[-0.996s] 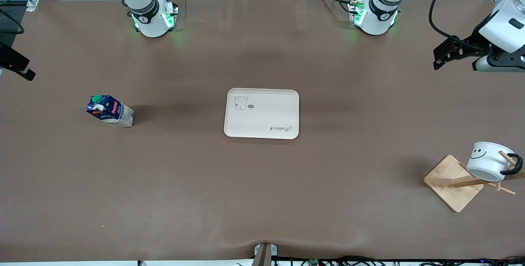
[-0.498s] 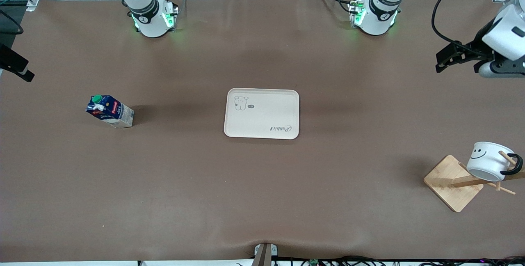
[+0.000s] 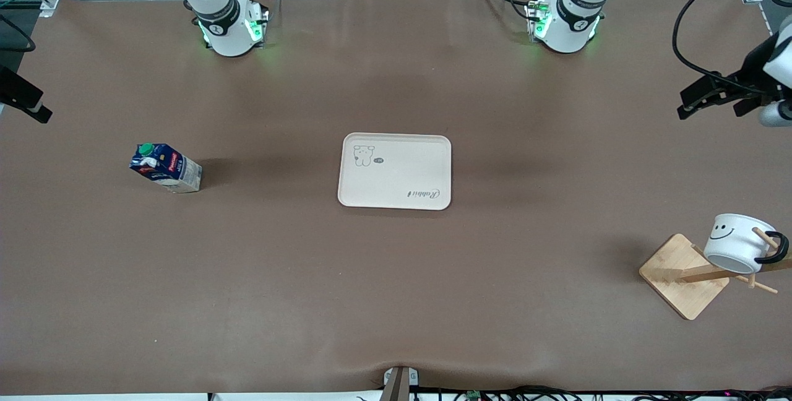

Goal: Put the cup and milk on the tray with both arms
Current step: 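Reach the left gripper to the white mug on the wooden stand, then grasp the mug with the left gripper while the right gripper reaches the milk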

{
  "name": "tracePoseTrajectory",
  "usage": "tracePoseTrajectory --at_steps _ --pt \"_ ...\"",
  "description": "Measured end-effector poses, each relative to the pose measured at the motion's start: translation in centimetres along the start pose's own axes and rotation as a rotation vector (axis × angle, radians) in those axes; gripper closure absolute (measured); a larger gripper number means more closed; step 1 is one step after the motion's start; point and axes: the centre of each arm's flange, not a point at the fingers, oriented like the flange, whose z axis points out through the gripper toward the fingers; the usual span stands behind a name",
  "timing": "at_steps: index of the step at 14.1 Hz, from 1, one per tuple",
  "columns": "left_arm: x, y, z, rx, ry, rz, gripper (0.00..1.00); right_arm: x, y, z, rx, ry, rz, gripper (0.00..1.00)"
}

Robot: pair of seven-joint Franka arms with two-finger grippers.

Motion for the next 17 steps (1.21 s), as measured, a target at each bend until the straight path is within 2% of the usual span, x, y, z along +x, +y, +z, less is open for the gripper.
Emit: tracePoseTrajectory --at_steps 4,7,11,14,17 --pt "1.5 -2.4 4.0 -0.008 0.088 -0.047 0.00 -0.2 0.0 0.1 -0.001 -0.016 0.000 0.00" --pt "1.5 -6.3 6.0 -0.002 0.141 -0.117 0.00 -0.2 0.0 0.1 -0.001 -0.016 0.000 0.00" --pt "1.7 -10.4 8.2 0.002 0.249 -0.193 0.00 -0.2 0.0 0.1 -0.001 -0.016 0.001 0.00" --pt "2.0 -12.3 11.2 -0.055 0.312 -0.263 0.00 -0.1 0.1 0.1 -0.001 -0.012 0.001 0.00" --pt "3.2 -13.8 13.6 -0.080 0.370 -0.284 0.00 0.0 0.1 0.0 0.000 -0.003 0.001 0.00"
